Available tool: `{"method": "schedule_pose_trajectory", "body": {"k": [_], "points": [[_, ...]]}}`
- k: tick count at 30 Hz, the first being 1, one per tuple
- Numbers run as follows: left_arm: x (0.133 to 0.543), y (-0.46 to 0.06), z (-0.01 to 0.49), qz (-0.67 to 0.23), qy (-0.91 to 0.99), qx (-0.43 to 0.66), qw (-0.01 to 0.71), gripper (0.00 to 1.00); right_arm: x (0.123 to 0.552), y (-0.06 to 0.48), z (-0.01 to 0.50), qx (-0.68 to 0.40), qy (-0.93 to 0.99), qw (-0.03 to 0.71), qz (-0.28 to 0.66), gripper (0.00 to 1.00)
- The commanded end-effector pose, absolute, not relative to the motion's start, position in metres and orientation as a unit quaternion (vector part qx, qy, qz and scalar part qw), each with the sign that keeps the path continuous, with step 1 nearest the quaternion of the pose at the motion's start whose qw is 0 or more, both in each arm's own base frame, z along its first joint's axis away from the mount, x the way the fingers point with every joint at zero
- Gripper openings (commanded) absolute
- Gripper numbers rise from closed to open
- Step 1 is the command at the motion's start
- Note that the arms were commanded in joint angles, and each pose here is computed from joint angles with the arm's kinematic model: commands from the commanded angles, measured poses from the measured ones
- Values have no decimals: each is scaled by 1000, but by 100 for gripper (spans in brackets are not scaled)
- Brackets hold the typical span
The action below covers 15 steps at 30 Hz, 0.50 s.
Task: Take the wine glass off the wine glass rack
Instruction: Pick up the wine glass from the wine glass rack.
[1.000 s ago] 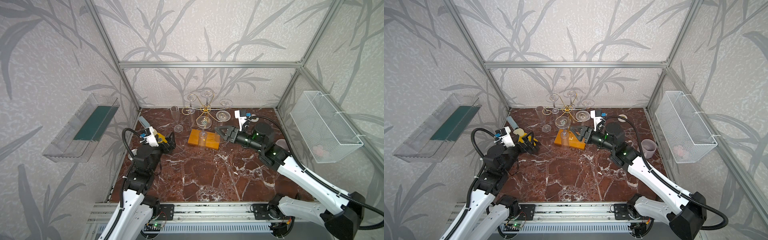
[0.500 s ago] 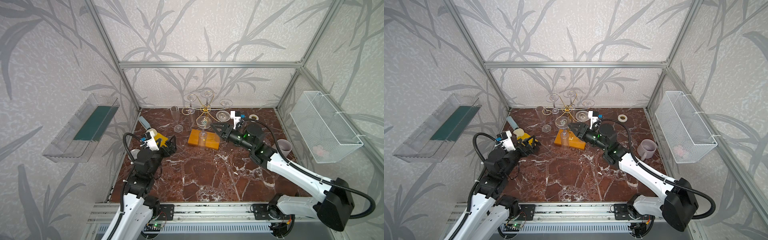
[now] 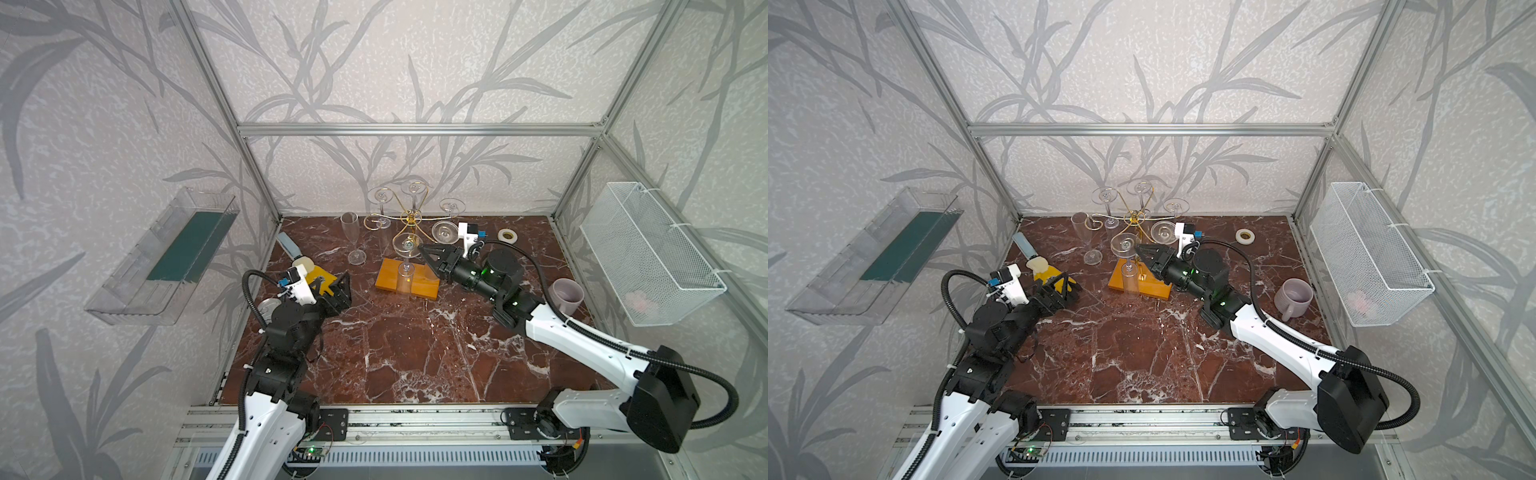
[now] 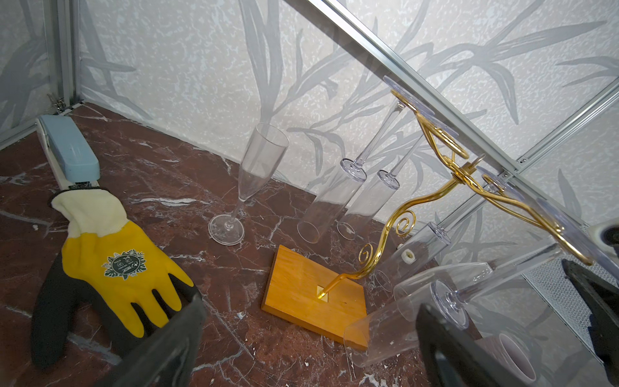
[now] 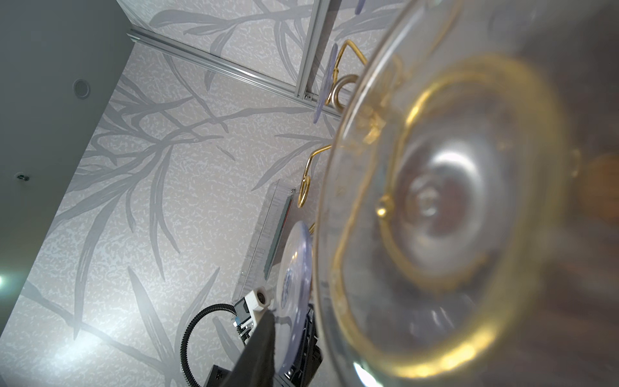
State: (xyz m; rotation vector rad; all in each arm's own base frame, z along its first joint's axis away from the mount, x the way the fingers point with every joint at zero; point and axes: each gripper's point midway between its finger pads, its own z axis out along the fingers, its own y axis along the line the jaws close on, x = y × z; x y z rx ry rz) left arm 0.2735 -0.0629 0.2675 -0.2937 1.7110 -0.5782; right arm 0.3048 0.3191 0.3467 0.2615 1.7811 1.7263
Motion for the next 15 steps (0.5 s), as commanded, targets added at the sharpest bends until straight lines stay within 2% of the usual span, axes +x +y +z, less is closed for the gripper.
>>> {"method": "schedule_pose_trajectory", "body": {"k": [1,15], "points": [[272,-61,266,-254,738,-139,610,99,305,322,348,105,669,317,665,30],[270,-61,264,-259,738,-142,606,99,305,327,346,112,667,307,670,22]]}}
